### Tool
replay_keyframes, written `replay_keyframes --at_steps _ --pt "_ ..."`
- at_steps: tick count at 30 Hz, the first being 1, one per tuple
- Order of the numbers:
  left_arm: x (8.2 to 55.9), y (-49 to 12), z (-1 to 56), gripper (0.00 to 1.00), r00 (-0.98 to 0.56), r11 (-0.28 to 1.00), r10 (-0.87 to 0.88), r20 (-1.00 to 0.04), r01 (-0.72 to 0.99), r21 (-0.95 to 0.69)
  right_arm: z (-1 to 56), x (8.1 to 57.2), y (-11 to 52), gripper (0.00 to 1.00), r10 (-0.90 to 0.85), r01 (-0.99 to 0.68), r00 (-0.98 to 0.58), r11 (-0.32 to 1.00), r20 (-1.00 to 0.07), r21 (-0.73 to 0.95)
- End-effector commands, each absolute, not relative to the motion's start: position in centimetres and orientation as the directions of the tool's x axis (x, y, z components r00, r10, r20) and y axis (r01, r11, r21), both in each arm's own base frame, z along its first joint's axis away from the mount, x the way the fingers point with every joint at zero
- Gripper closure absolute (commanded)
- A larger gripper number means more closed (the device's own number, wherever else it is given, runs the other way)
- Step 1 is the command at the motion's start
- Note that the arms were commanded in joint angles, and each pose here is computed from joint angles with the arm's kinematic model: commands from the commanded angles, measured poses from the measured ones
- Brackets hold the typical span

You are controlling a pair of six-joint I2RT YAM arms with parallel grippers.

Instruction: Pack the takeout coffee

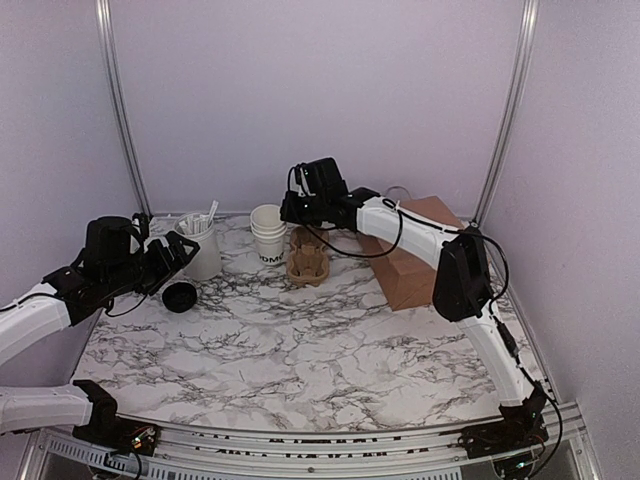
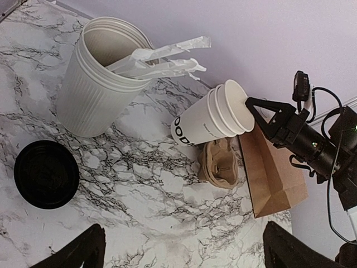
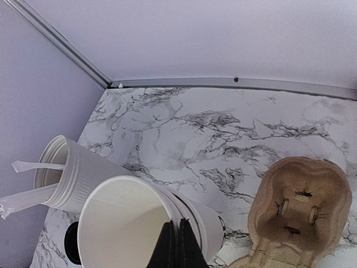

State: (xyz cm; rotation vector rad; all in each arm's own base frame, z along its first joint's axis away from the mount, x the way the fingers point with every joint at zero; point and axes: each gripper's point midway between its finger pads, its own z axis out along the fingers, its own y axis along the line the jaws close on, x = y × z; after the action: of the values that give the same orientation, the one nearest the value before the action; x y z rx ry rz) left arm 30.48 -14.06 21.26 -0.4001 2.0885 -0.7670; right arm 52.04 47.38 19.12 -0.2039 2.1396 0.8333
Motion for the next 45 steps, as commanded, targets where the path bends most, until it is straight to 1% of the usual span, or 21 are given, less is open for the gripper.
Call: replay_keyframes --at_steps 1,14,21,23,33,45 --pt "30.3 -14.4 20.6 0.01 -0.609 0.756 -0.525 -0.594 -0.013 -0.655 23.3 50.5 47.9 1.00 0.147 -0.441 -0.644 0.731 -0.751 0.521" --pt "30.4 -14.7 20.1 0.01 -0.623 0.752 -0.522 -0.582 -0.016 -0.658 20.6 48.9 48.5 0.99 0.089 -0.438 -0.697 0.733 -0.712 0.520" --pt "30.4 -14.8 20.1 0.01 -0.624 0.752 -0.521 -0.582 -0.014 -0.659 21.1 48.7 48.5 0.76 0.082 -0.447 -0.693 0.730 -0.716 0.516" --pt "30.4 -14.8 20.1 0.01 -0.626 0.752 -0.521 -0.581 -0.014 -0.659 21.1 48.7 48.4 0.74 0.078 -0.447 -0.694 0.733 -0.716 0.513" --pt "30.5 -14.9 20.0 0.01 -0.629 0.751 -0.521 -0.577 -0.016 -0.661 20.7 48.1 47.4 0.74 0.042 -0.440 -0.695 0.765 -0.718 0.470" --pt "30.4 -14.9 19.9 0.01 -0.632 0.746 -0.525 -0.571 -0.019 -0.665 19.1 47.8 47.8 0.75 0.016 -0.443 -0.714 0.764 -0.700 0.469"
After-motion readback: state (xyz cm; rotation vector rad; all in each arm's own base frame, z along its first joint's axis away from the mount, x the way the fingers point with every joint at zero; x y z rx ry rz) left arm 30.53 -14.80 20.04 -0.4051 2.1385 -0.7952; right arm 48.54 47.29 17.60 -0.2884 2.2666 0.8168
